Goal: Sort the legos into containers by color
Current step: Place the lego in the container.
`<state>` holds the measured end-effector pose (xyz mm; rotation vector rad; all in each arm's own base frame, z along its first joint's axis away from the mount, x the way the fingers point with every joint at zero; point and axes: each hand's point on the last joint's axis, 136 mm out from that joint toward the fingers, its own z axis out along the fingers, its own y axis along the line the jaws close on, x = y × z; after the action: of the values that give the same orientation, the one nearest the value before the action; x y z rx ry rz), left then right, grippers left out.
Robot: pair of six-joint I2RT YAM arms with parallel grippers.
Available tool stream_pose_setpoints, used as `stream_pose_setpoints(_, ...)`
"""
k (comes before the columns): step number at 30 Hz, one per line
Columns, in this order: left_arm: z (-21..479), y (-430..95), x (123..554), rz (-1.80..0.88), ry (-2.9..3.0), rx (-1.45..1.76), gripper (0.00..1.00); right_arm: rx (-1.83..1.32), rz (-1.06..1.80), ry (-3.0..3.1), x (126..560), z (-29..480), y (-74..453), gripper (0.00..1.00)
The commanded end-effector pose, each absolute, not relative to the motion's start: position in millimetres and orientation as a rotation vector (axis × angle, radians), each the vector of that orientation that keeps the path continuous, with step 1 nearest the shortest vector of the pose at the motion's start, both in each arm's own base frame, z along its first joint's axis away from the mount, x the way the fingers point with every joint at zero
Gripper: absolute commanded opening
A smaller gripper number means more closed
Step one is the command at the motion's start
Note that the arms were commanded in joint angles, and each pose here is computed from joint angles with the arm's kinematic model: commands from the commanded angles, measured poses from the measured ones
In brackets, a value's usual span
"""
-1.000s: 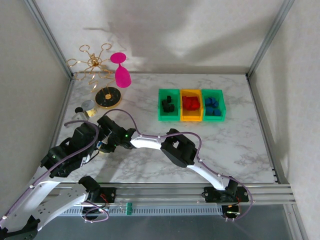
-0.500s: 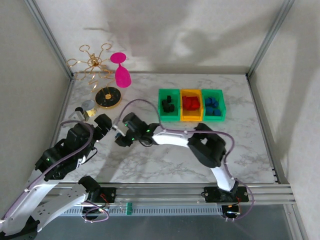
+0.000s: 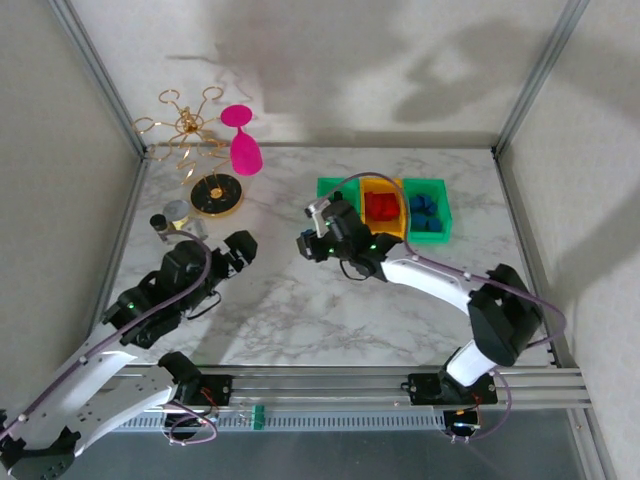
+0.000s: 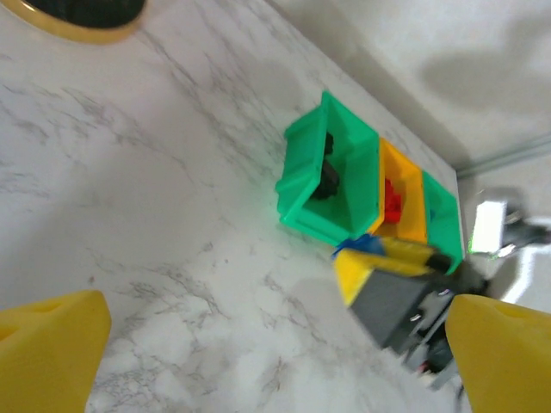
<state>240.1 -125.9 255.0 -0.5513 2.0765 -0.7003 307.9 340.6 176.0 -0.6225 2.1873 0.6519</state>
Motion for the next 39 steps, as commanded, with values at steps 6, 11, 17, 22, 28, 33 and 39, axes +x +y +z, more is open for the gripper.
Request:
stream_pose_setpoints(6, 256, -182, 251, -0.8, 2.044, -0.4, 1.0, -0.247, 0.466, 2.27, 342, 185, 235, 0.25)
stream_pose_setpoints(11, 246, -213, 255, -0.828, 2.044, -0.34, 1.0, -0.056, 0.342, 2.253, 371, 196, 171, 0.26)
stream_pose_setpoints(17, 239, -245, 263, -0.831, 2.049, -0.253, 1.0, 0.147, 0.216, 2.247, 413, 196, 94, 0.27)
stream_pose_setpoints(22, 236, -263, 271, -0.829, 2.042, -0.206, 1.0, 0.227, 0.143, 2.268, 440, 178, 58, 0.27)
stream_pose_setpoints(28, 229, -268, 277, -0.79, 2.051, -0.187, 1.0, 0.234, 0.083, 2.314, 472, 152, 44, 0.33)
stream_pose_setpoints(33, 224, -258, 279, -0.724, 2.057, -0.199, 1.0, 0.245, 0.053, 2.307, 491, 146, 40, 0.5)
stream_pose_setpoints(39, 229, -240, 282, -0.647, 2.035, -0.218, 1.0, 0.246, 0.091, 2.226, 486, 181, 41, 0.63)
